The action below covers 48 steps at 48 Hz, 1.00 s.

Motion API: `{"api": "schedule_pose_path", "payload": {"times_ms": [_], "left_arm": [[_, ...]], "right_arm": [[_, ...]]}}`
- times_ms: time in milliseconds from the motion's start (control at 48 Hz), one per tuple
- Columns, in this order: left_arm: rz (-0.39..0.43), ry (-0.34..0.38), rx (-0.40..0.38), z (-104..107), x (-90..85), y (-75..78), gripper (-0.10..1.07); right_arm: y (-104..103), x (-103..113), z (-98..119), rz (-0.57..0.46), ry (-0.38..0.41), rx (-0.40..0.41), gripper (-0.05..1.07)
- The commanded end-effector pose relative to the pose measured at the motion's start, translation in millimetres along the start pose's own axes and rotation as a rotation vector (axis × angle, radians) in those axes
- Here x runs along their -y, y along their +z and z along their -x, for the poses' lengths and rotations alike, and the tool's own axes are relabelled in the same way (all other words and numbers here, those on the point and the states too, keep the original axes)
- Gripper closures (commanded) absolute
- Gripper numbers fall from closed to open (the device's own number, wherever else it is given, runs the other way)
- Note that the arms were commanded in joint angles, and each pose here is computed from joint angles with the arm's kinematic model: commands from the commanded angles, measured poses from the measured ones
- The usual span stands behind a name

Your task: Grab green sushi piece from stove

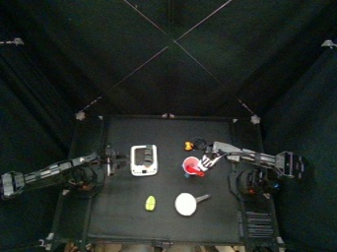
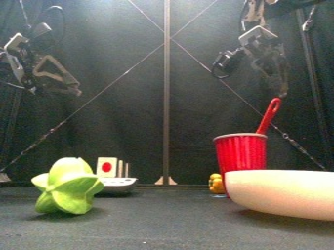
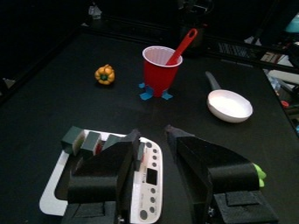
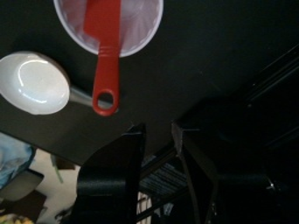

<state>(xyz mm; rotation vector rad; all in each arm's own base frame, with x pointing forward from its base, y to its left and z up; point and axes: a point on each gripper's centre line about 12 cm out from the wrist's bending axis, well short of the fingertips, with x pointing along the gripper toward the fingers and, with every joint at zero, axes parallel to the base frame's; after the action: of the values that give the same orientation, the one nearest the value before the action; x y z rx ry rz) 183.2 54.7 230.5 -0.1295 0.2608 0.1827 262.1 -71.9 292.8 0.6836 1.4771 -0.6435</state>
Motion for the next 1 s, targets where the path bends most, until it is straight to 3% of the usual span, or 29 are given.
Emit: {"api": "schedule_pose_path", "payload": {"times_ms": [0,125,354,500,708,812,979], "left_arm": [[-0.005,0.001,0.01,-1,-0.1,5.2,0.25],[0.004,0.012,0.012,-1,-1.3,5.9,0.25],[0.034,0.059,0.022,0,-6.9,8.8,0.24],[0.113,0.118,0.032,-1,-14.3,11.9,0.24],[0.28,0.192,0.031,-12,-25.9,23.8,0.24],[0.366,0.246,0.014,-22,-35.0,27.1,0.24],[0.459,0.327,0.003,-37,-48.6,35.0,0.24]], "right_arm": [[-1,0,9,0.019,0.015,0.09,0.32],[4,-4,4,0.053,0.031,0.218,0.32],[2,4,-3,0.048,0.137,0.528,0.32],[-8,12,-4,0.07,0.254,0.727,0.32],[-26,19,-7,0.204,0.425,1.05,0.32],[-33,17,-16,0.277,0.488,1.143,0.32],[-38,15,-35,0.363,0.528,1.203,0.32]]}}
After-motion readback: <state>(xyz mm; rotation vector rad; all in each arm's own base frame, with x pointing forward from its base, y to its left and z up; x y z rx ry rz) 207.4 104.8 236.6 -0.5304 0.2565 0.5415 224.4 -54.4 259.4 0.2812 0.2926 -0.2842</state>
